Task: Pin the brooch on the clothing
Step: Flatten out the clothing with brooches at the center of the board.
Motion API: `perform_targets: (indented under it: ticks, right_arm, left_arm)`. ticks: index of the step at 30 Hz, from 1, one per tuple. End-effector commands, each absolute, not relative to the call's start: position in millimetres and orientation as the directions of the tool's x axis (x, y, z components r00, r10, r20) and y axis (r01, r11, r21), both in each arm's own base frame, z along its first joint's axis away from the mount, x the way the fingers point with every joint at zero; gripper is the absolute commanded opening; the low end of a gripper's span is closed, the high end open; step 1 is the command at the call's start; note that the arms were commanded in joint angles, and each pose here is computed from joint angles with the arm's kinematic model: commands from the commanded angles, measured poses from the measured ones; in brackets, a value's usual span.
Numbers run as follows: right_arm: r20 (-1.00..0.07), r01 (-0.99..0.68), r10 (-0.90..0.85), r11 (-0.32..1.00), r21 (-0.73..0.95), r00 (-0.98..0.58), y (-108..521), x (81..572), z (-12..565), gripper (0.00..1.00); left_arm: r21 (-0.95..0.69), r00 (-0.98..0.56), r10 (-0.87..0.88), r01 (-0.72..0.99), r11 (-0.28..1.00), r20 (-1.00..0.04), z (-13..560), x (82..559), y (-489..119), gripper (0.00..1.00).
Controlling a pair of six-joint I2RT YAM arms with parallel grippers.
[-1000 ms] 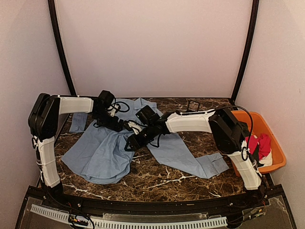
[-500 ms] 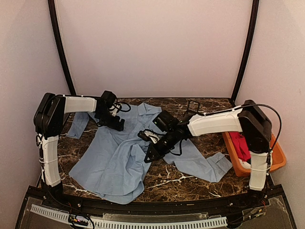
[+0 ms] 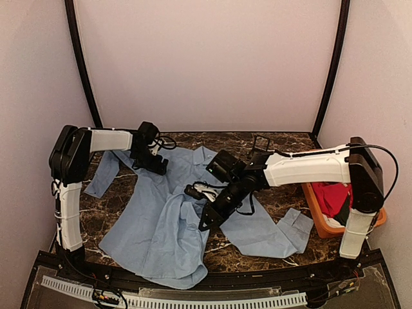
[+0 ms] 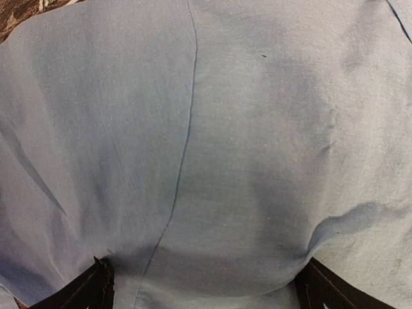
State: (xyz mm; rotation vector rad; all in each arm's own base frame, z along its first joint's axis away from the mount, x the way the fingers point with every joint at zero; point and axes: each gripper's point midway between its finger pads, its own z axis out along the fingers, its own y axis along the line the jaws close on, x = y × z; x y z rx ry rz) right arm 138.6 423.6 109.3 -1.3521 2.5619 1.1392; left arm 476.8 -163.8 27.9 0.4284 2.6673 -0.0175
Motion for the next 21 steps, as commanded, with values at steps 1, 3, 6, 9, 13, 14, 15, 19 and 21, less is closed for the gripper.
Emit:
perform_targets:
  ticks: [1,3,6,9,13,14,15,19,21]
  right_arm:
    - [-0.267,-0.738,-0.771,0.354,0.575,-0.578,409,125,105,0.0]
    - [-0.232,-0.733,-0.778,0.381,0.563,-0.583,399,122,99,0.0]
    - [-0.176,-0.726,-0.792,0.415,0.548,-0.585,383,116,90,0.05]
    - [-0.143,-0.745,-0.806,0.442,0.5,-0.574,365,114,89,0.12]
    - [-0.192,-0.768,-0.789,0.461,0.445,-0.584,352,127,111,0.2]
    - [-0.221,-0.768,-0.772,0.467,0.438,-0.595,350,135,119,0.23]
    - [-0.241,-0.765,-0.753,0.488,0.421,-0.613,346,146,123,0.26]
    - [-0.284,-0.714,-0.657,0.603,0.356,-0.698,334,208,111,0.31]
    - [-0.295,-0.703,-0.638,0.641,0.309,-0.711,335,234,96,0.31]
  left_arm:
    - [0.142,-0.887,0.282,0.246,0.959,-0.365,15,482,-128,0.98]
    - [0.147,-0.895,0.264,0.225,0.963,-0.36,12,485,-118,0.98]
    - [0.153,-0.9,0.247,0.204,0.967,-0.358,9,488,-108,0.97]
    - [0.151,-0.903,0.238,0.196,0.969,-0.357,8,490,-103,0.97]
    - [0.15,-0.903,0.229,0.186,0.971,-0.364,13,493,-99,0.97]
    - [0.149,-0.904,0.227,0.184,0.972,-0.364,13,494,-98,0.97]
    - [0.145,-0.904,0.22,0.178,0.973,-0.365,15,495,-96,0.97]
    - [0.108,-0.898,0.214,0.186,0.977,-0.385,25,498,-101,0.96]
    - [0.089,-0.892,0.207,0.187,0.978,-0.403,33,499,-104,0.96]
